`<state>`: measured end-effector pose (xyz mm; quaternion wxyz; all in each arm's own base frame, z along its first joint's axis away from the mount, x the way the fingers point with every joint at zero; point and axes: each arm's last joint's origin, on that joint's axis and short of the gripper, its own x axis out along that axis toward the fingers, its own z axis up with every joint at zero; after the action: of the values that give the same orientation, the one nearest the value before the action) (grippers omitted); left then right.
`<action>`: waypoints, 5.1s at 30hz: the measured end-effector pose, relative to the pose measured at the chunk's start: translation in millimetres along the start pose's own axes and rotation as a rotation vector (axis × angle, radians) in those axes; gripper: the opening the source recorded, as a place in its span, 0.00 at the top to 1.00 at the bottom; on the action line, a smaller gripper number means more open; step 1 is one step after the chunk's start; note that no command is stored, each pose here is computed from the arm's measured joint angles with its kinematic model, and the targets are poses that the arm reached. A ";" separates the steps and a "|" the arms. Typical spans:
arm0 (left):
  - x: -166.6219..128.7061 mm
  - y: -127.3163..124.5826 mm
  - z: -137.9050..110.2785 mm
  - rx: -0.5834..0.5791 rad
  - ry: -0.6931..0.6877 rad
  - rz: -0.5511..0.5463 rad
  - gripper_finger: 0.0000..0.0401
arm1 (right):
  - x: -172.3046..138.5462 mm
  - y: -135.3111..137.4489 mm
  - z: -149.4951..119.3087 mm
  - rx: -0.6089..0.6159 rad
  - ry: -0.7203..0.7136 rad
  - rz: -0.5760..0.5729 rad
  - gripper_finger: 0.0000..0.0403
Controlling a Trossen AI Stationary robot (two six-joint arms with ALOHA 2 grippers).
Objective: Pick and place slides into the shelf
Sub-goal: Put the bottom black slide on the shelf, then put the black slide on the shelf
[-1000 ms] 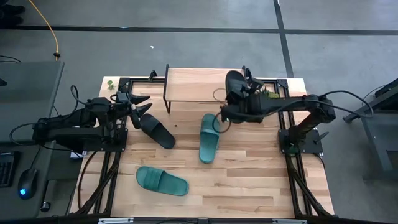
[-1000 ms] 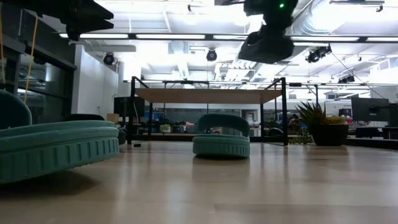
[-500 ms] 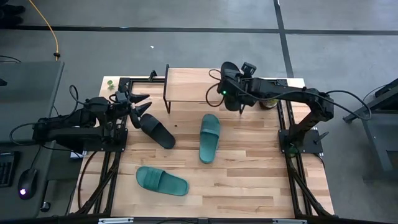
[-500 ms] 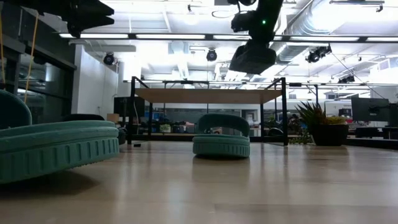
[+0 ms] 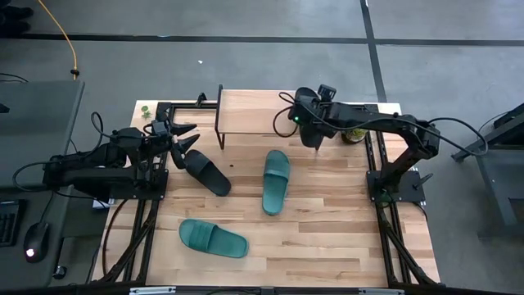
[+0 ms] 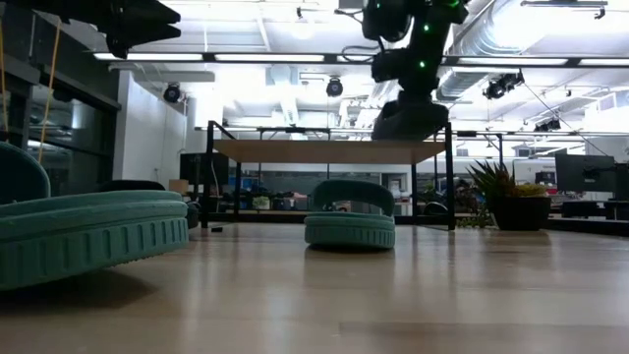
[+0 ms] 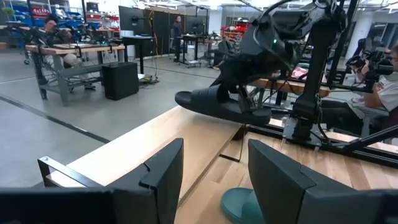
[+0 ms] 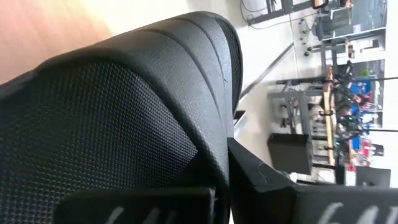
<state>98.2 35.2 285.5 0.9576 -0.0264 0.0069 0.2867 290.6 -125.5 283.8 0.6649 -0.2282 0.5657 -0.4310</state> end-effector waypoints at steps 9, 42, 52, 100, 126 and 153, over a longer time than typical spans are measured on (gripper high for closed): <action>0.0 0.0 0.1 0.000 0.000 0.000 0.59 | 3.1 -0.6 2.2 -0.006 -0.015 -0.013 1.00; 0.0 0.0 0.1 0.000 0.000 0.001 0.59 | 27.3 -20.2 -1.5 0.039 0.017 0.003 0.98; 0.0 0.0 0.1 0.000 0.000 0.001 0.59 | 32.3 -24.2 -2.8 0.057 0.022 0.014 0.84; 0.0 0.0 0.3 -0.001 -0.002 0.001 0.59 | -7.3 -15.8 7.5 0.105 -0.032 0.089 0.44; -0.2 -1.8 -3.9 -0.052 0.044 -0.068 0.59 | -59.2 30.5 17.2 0.332 -0.140 0.580 0.44; 3.8 -11.6 -24.6 -0.100 0.302 -0.350 0.59 | -117.0 65.8 20.8 0.240 -0.338 0.695 0.44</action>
<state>107.8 26.3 261.4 0.9784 -0.1171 0.1311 0.1088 332.4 2.4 302.1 0.8765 -0.0119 0.4377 -0.1999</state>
